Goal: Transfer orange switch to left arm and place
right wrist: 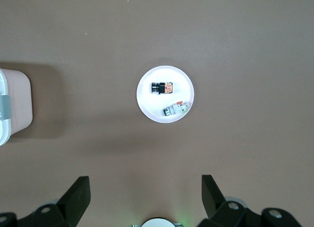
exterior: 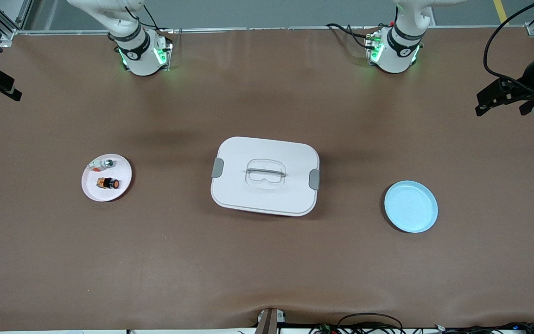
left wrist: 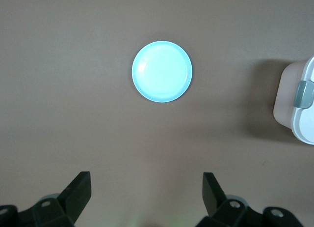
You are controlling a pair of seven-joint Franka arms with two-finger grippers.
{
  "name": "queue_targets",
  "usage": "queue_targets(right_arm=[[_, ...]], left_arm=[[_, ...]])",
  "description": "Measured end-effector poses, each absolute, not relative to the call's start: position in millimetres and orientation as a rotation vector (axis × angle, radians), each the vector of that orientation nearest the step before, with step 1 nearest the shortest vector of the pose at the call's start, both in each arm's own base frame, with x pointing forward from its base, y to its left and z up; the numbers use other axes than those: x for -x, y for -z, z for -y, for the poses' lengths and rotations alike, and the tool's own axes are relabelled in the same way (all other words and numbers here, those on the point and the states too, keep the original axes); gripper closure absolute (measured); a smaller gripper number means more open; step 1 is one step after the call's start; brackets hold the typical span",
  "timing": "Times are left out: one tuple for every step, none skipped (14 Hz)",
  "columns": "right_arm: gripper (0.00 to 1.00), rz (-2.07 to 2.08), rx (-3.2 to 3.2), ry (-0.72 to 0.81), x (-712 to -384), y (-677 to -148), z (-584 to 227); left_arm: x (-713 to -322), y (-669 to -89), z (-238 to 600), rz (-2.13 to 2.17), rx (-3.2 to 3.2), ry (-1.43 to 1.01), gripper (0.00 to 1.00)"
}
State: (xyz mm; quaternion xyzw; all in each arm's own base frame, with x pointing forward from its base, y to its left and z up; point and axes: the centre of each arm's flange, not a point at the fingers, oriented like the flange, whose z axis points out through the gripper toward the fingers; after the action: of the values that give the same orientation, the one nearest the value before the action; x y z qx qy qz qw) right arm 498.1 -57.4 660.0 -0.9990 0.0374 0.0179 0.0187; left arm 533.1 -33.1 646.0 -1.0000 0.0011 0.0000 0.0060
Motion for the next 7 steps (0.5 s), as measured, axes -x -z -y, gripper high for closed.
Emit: queue_targets(right_arm=[[0.0,-0.112,3.102,-0.056,-498.2,-659.9,56.1],[0.0,-0.107,3.102,-0.056,-498.4,-660.0,54.4],[0.0,-0.102,3.102,-0.056,-498.6,-659.9,52.6],[0.0,-0.096,3.102,-0.056,-498.8,-659.9,50.7],[0.0,-0.09,3.103,-0.056,-499.0,-660.0,48.7],[0.0,-0.084,3.103,-0.056,-499.2,-660.0,46.8],[0.0,-0.08,3.103,-0.056,-499.3,-660.0,45.2]], left_arm=[[-533.1,-646.0,33.1,-0.003,3.13,0.0,0.0],[-533.1,-646.0,33.1,-0.003,3.13,0.0,0.0],[-533.1,-646.0,33.2,-0.003,3.13,0.0,0.0],[-533.1,-646.0,33.2,-0.003,3.13,0.0,0.0],[-533.1,-646.0,33.2,-0.003,3.13,0.0,0.0],[-533.1,-646.0,33.2,-0.003,3.13,0.0,0.0],[-533.1,-646.0,33.2,-0.003,3.13,0.0,0.0]])
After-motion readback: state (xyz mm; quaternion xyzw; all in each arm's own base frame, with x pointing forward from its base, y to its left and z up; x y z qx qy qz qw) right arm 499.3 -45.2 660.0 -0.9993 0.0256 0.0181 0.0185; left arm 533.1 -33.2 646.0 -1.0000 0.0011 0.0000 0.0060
